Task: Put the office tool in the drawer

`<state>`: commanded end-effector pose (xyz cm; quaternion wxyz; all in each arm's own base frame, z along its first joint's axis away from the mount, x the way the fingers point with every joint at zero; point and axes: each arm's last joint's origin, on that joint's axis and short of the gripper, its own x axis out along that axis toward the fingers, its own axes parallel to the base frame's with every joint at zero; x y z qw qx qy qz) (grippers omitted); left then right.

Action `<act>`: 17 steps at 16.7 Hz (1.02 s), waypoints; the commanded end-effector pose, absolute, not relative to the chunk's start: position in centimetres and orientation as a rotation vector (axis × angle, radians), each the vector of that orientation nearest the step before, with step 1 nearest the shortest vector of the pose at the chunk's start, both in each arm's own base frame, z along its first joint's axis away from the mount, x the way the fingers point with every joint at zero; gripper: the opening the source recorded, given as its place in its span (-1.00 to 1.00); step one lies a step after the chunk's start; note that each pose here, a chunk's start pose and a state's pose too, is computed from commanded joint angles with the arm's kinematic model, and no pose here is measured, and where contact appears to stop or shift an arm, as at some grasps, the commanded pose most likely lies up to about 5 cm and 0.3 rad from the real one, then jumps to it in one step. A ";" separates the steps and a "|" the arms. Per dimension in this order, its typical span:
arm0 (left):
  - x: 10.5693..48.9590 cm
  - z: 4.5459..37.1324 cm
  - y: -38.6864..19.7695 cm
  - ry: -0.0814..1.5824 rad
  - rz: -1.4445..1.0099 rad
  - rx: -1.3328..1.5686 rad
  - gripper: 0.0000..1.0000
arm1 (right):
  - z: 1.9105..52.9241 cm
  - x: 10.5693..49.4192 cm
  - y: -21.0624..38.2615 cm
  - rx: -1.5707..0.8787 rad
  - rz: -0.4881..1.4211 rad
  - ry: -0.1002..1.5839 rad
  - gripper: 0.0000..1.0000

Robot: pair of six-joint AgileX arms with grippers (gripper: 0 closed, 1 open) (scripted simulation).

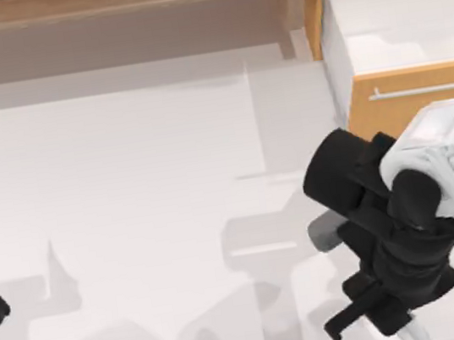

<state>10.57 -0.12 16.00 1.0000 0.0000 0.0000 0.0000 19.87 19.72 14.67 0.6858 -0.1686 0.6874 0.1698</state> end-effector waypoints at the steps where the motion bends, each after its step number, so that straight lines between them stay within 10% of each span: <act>1: 10.6 16.0 -0.1 0.000 0.000 0.000 1.00 | 14.9 19.9 19.7 -0.376 0.382 1.536 -1.00; 7: 10.6 16.0 -0.1 0.000 0.000 0.000 1.00 | 15.5 20.8 19.7 -0.364 0.389 1.503 -1.00; 17: 10.6 16.0 -0.1 0.000 0.000 0.000 1.00 | 28.4 33.3 15.5 -0.156 0.320 1.100 -1.00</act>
